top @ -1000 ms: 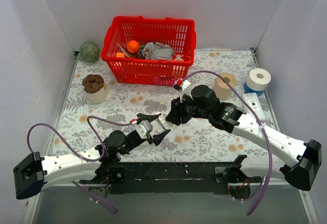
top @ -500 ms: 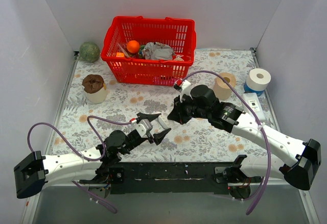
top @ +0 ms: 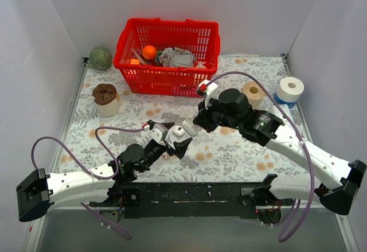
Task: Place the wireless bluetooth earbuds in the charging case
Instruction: Open the charging case.
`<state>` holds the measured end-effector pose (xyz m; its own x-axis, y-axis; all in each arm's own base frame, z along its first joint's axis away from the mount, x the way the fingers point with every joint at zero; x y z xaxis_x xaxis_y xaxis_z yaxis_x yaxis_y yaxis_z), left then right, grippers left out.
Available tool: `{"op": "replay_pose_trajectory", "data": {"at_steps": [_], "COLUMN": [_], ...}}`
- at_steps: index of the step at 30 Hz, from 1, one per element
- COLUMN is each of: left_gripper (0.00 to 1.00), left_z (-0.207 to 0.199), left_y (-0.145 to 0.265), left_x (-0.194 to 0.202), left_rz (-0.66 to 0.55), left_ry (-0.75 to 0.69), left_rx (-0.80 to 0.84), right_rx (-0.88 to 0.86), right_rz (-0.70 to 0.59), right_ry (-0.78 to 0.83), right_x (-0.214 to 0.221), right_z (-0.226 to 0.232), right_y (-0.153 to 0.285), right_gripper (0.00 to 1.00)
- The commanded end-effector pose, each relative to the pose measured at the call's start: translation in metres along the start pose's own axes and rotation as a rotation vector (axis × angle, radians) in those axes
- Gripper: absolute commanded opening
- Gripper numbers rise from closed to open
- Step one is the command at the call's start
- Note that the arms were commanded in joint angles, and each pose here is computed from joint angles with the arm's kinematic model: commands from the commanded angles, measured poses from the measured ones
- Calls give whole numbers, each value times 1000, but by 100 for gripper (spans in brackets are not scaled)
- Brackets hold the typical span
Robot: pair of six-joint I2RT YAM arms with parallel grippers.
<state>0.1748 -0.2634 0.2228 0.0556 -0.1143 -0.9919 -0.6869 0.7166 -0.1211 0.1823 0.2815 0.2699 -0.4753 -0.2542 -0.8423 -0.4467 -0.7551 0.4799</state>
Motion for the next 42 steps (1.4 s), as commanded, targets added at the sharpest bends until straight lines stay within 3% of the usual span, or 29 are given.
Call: {"op": "replay_pose_trajectory", "data": {"at_steps": [1, 4, 5, 12, 16, 21, 42], "left_gripper": [98, 98, 98, 98, 98, 96, 68], "left_z": [20, 11, -18, -66, -59, -55, -51], "left_y": [2, 7, 9, 33, 24, 8, -10], "left_x": [-21, -29, -40, -77, -69, -60, -66], "left_rz": [-25, 3, 7, 89, 146, 183, 105], "left_ry": [86, 158, 194, 301, 285, 259, 217], "left_rx": [-142, -83, 107, 640, 678, 694, 670], "right_rx": [31, 31, 52, 42, 8, -106, -157], "right_rz": [-102, -98, -104, -216, -289, -270, -237], "right_ry": [143, 247, 270, 472, 550, 619, 607], "right_x": [-35, -37, -38, -54, -65, -55, -46], "right_z": [-2, -4, -8, -5, 6, 29, 49], "right_y": [30, 34, 34, 58, 71, 71, 52], "right_gripper": [1, 1, 1, 1, 1, 1, 1]}}
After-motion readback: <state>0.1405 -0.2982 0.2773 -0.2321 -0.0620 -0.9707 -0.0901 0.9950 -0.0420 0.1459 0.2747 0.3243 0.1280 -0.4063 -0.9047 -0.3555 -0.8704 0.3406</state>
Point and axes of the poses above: each gripper's point midway between its finger pads, its own y axis back along the fingers, its own z axis along the line the jaws close on, x = y × z, the point moved 2 cm from there along y, back along the fingers, and after that the axes turned 3 degrees about -y, right-handed, at the moved point
